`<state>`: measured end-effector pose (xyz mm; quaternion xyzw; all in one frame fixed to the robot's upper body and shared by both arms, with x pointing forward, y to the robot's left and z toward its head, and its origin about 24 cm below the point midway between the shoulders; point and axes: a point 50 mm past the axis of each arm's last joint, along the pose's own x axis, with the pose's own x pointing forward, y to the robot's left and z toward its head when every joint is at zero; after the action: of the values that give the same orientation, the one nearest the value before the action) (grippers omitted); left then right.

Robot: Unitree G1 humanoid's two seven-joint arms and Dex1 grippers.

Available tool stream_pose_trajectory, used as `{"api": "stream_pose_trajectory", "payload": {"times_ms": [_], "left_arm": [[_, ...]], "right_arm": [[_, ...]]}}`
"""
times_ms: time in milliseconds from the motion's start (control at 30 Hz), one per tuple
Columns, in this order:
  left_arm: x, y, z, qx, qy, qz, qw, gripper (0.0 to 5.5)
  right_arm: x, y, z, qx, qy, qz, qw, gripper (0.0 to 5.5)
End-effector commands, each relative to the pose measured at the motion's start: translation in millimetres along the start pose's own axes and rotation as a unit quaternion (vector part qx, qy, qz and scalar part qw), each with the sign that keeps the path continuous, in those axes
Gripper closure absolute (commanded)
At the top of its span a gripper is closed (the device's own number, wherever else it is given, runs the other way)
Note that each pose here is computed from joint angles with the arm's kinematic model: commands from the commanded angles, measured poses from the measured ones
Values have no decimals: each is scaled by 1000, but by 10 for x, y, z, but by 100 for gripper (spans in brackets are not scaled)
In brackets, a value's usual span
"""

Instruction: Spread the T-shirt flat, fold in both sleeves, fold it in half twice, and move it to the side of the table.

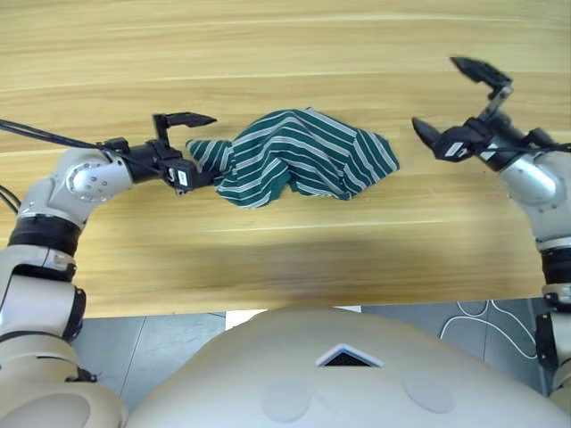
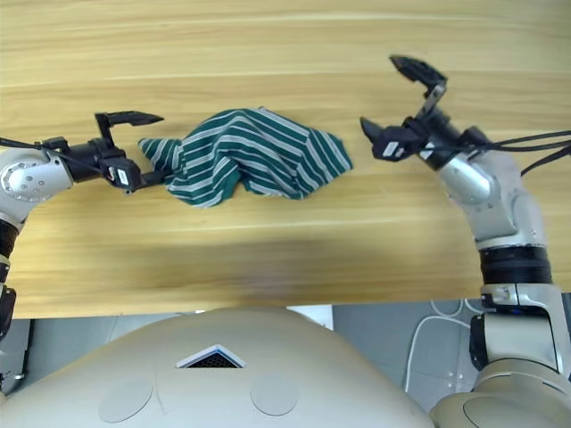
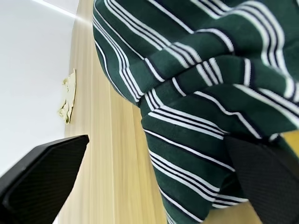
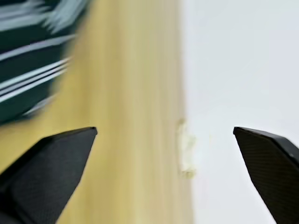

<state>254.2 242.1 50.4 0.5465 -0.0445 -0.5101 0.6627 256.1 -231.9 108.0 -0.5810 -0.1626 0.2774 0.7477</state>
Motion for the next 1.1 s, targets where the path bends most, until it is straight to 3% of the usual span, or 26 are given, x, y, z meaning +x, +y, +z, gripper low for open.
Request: {"api": "stream_pose_trajectory", "payload": {"times_ms": [33, 133, 267, 433, 633, 800, 933, 1033, 1100], "left_arm": [[-12, -6, 0, 5, 6, -8, 1000, 12], [17, 8, 4, 9, 4, -13, 1000, 12], [56, 128, 45, 19, -7, 15, 1000, 12], [66, 157, -41, 29, 29, 23, 999, 12], [-17, 53, -339, 72, 151, -1, 986, 12], [90, 41, -217, 71, 101, 15, 992, 12], [130, 88, -88, 55, 46, 39, 997, 12], [82, 95, -6, 33, 11, 51, 998, 12], [-106, 324, -68, 28, 26, 100, 994, 12]], "right_arm": [[162, 190, 243, 27, -58, 35, 997, 10], [291, 543, 281, 25, -54, 117, 991, 10], [366, 759, 188, -8, -30, 188, 982, 10], [191, 928, -104, -35, 30, 254, 966, 10], [-126, 808, -338, -36, 83, 248, 965, 10], [-157, 693, -411, -52, 108, 232, 965, 10], [-120, 687, -253, -33, 71, 220, 972, 10], [-112, 635, -217, -25, 63, 206, 976, 10], [-131, 570, -231, -22, 66, 193, 979, 10]]}}
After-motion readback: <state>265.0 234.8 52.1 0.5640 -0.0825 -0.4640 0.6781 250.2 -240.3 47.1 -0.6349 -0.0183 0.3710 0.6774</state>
